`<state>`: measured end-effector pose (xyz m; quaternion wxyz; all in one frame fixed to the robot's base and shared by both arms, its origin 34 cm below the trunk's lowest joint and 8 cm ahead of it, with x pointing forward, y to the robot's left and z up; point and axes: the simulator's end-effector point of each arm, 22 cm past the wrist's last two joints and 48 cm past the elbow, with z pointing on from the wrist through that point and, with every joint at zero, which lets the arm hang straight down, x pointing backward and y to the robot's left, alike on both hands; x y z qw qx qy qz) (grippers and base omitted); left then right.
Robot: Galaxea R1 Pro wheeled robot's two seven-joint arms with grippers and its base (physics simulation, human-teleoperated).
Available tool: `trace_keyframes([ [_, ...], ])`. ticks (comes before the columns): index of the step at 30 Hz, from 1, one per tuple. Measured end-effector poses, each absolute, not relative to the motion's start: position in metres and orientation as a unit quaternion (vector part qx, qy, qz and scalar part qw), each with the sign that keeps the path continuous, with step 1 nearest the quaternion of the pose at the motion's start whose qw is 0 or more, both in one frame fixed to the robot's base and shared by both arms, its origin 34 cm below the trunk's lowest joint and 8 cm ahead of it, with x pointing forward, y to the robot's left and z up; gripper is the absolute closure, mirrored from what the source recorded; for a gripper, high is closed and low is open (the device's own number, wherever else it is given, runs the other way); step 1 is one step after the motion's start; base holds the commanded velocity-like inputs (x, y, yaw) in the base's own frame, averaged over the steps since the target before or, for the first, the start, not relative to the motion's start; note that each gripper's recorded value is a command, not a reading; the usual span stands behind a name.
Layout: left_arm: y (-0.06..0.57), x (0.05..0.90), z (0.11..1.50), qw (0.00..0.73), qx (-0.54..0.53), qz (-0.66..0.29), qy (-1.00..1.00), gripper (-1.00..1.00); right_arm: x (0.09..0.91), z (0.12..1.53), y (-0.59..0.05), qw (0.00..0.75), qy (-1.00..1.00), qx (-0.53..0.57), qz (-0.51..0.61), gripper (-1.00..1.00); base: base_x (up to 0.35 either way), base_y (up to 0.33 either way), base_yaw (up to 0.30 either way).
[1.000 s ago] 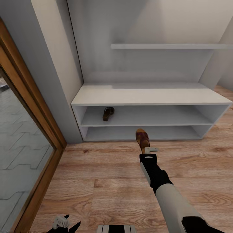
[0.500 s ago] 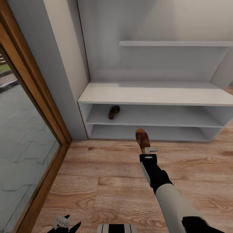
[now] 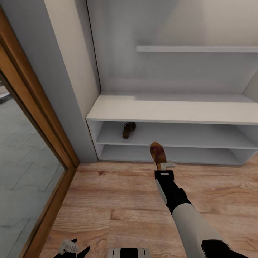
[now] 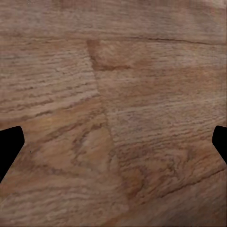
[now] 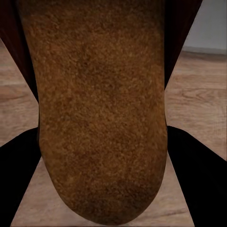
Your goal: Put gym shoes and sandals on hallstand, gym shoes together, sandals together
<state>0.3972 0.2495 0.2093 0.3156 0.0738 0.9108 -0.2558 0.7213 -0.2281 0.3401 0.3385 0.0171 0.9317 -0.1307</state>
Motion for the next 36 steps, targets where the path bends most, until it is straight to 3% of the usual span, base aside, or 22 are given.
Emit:
trace_keyframes([
  [14, 0.2494, 0.396, 0.2086, 0.314, 0.072, -0.256, 0.911, -1.0, 0.7213, 0.3402, -0.2284, 0.339, 0.932, 0.018, -0.131, 1.0, 0.298, 0.131, 0.0],
  [36, 0.2467, 0.391, 0.2053, 0.309, 0.072, -0.259, 0.912, -1.0, 0.7184, 0.3319, -0.2278, 0.332, 0.934, 0.017, -0.13, 1.0, 0.035, 0.003, 0.017],
])
